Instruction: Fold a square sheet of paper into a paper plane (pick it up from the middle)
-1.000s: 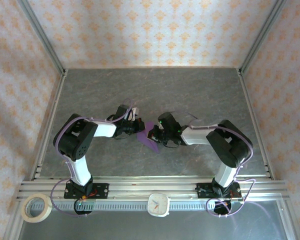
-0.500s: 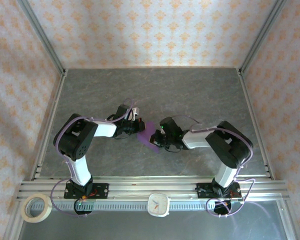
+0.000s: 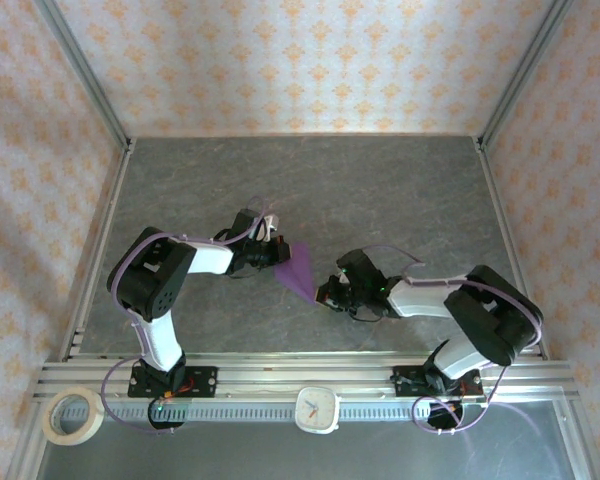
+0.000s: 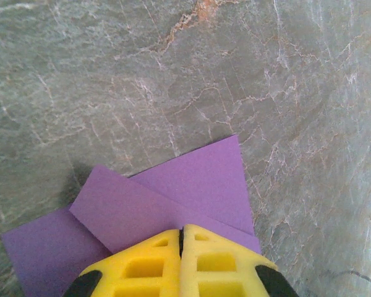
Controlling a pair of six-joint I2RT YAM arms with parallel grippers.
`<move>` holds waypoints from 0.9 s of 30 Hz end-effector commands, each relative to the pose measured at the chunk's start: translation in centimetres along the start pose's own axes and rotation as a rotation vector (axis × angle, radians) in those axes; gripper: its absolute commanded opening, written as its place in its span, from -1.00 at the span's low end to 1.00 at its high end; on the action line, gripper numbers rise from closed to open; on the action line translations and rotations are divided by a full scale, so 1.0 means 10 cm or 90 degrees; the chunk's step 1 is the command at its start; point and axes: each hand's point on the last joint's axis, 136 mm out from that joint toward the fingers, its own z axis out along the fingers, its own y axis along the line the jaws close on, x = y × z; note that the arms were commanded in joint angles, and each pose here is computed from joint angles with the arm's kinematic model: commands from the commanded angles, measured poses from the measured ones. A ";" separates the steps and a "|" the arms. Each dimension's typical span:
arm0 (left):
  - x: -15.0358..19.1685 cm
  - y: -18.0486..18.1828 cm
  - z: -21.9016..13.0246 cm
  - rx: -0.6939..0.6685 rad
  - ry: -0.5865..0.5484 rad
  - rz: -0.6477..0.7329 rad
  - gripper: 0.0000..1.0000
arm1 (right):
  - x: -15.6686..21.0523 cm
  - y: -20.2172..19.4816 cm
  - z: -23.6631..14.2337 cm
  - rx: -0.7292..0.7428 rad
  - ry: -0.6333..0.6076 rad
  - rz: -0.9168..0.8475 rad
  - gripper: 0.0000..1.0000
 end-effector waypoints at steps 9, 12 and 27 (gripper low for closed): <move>0.28 0.54 0.07 -0.109 0.044 -0.038 -1.00 | -0.35 0.40 0.38 -0.028 -0.024 0.017 -1.00; 0.29 0.55 0.07 -0.109 0.044 -0.039 -1.00 | -0.23 0.20 0.41 -0.002 0.001 0.016 -1.00; 0.28 0.53 0.09 -0.097 0.044 -0.048 -1.00 | 0.21 0.17 -0.19 -0.084 0.010 0.027 -1.00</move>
